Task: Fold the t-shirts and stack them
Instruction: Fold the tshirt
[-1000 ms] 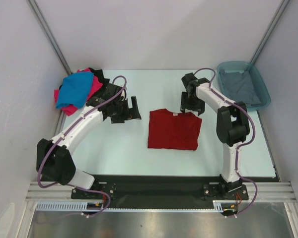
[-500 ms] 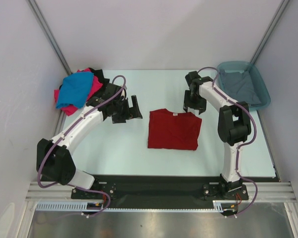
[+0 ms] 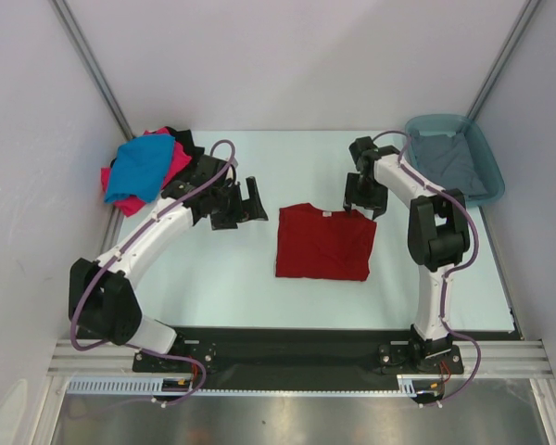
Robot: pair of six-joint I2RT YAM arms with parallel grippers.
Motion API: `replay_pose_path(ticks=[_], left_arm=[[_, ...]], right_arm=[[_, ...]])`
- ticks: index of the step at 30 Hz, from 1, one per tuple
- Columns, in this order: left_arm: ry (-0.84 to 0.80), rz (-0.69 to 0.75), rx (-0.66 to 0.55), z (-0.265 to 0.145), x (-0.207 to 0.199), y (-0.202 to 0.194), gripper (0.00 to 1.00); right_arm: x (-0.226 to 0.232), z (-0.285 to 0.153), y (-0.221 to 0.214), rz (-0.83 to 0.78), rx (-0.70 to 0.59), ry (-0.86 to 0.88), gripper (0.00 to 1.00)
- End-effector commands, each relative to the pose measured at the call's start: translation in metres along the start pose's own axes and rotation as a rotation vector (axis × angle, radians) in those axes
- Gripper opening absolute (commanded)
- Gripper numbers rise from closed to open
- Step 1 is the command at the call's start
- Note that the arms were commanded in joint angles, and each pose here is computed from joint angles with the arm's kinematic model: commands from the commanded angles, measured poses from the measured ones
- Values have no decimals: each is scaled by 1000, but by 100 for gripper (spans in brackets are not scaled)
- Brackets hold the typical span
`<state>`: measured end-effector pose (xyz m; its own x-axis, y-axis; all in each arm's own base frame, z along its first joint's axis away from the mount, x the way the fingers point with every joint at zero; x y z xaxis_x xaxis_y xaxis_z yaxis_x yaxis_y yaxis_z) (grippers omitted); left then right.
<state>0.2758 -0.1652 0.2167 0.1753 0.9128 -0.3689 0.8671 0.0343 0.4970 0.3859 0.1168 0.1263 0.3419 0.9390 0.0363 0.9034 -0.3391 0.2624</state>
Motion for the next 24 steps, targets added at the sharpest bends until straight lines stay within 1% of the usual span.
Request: replay_pose_path(ticks=[1, 6, 7, 9, 10, 12, 14, 15, 16, 17, 19, 20, 21, 23, 24], left_arm=[[-30, 7, -26, -1, -5, 9, 100], [-29, 12, -23, 0, -5, 10, 100], [-29, 12, -23, 0, -5, 11, 100], [-29, 12, -23, 0, -5, 10, 100], [-28, 12, -22, 1, -5, 10, 100], [-26, 7, -19, 1, -5, 9, 100], [-27, 7, -17, 2, -4, 9, 100], [-27, 5, -19, 2, -5, 9, 100], [-31, 6, -20, 2, -5, 10, 100], [-30, 5, -18, 3, -5, 9, 100], [-35, 3, -12, 3, -5, 9, 100], [-31, 0, -7, 5, -4, 8, 100], [-33, -2, -10, 5, -5, 8, 100], [-35, -3, -9, 5, -5, 7, 100], [-38, -6, -12, 5, -5, 8, 100]], right_arm=[[0, 8, -2, 24, 25, 6, 71], [1, 11, -2, 33, 36, 16, 69], [1, 11, -1, 36, 40, 18, 66], [0, 13, 0, 40, 42, 17, 65], [1, 13, -1, 41, 45, 25, 60], [2, 12, 0, 39, 45, 29, 52], [1, 11, 1, 41, 42, 27, 51], [1, 10, 1, 40, 38, 30, 49], [2, 9, 1, 40, 35, 31, 41], [2, 8, 2, 41, 32, 32, 38], [1, 6, 2, 41, 27, 34, 27], [1, 5, 3, 41, 25, 33, 23], [1, 4, 2, 40, 26, 32, 16], [0, 2, 3, 42, 19, 32, 8], [0, 1, 3, 44, 14, 30, 2]])
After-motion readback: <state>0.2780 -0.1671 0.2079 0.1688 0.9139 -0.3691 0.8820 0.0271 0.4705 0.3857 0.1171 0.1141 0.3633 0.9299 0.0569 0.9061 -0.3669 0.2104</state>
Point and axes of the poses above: each gripper's point midway between its finger pads, its own z axis out along the fingers, its own x axis along the line the jaws close on, y = z × x, the point moved 7 cm from there along -z, back along the fingers, and after that the axes turned 10 degrees about z, right-handed, at the moved point
